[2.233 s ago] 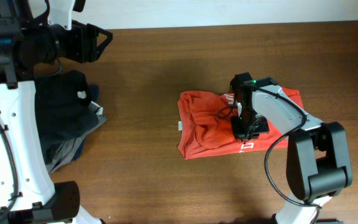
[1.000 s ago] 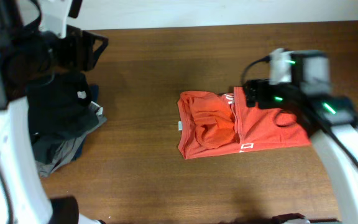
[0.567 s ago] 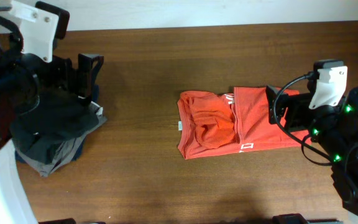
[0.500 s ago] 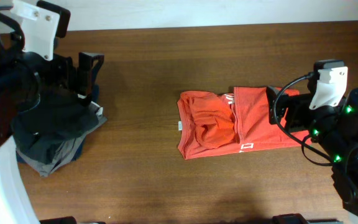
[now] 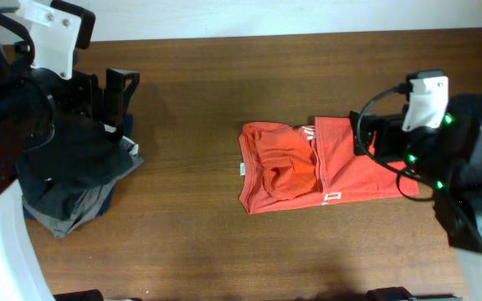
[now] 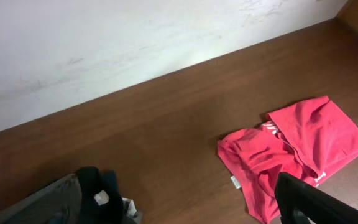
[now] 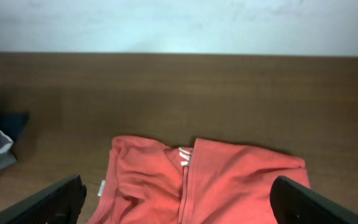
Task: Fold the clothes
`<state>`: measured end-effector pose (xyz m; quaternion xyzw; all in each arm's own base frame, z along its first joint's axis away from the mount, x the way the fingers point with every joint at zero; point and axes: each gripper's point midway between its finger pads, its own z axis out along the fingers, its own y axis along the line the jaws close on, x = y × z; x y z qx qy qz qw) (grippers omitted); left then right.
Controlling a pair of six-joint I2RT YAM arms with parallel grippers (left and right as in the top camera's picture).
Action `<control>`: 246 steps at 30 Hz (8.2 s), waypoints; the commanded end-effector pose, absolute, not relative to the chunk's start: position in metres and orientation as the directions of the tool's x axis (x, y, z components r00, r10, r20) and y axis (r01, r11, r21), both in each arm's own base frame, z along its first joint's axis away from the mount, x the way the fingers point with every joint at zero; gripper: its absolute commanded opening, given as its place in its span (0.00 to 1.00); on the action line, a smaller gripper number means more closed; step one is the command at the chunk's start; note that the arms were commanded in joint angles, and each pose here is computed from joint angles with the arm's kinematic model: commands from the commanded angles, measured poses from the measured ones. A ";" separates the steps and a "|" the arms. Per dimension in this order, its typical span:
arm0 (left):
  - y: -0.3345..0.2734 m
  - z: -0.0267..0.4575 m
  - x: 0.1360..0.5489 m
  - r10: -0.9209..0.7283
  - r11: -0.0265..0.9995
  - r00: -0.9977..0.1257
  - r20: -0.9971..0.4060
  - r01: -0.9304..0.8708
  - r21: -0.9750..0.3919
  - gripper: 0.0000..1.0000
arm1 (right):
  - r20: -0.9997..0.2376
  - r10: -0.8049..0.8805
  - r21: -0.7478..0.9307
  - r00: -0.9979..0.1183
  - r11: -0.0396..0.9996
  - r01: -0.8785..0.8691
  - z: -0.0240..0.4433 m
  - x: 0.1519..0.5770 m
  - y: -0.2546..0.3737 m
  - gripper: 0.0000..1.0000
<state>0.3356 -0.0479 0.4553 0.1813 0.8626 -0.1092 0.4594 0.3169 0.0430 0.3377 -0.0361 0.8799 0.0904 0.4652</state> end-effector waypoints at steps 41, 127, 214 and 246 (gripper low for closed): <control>-0.155 0.179 0.318 0.192 0.784 -0.937 -0.292 0.325 -0.529 0.98 | -0.702 0.268 0.270 -0.660 0.957 0.102 0.313 0.337 -0.009 0.99; -0.369 0.055 0.287 0.490 0.832 -0.847 -0.203 0.525 -0.179 0.62 | -0.617 0.318 0.259 -0.719 0.946 0.196 0.292 0.320 -0.023 0.99; -0.121 0.305 0.366 0.085 0.991 -0.925 -0.370 0.118 -0.068 0.80 | -0.303 0.205 0.079 -0.931 0.979 0.190 0.114 0.401 0.063 0.06; -0.125 0.305 0.365 0.134 0.985 -0.918 -0.373 0.164 -0.048 0.84 | -0.179 -0.339 0.313 -0.923 0.870 -0.380 0.062 0.314 0.194 0.54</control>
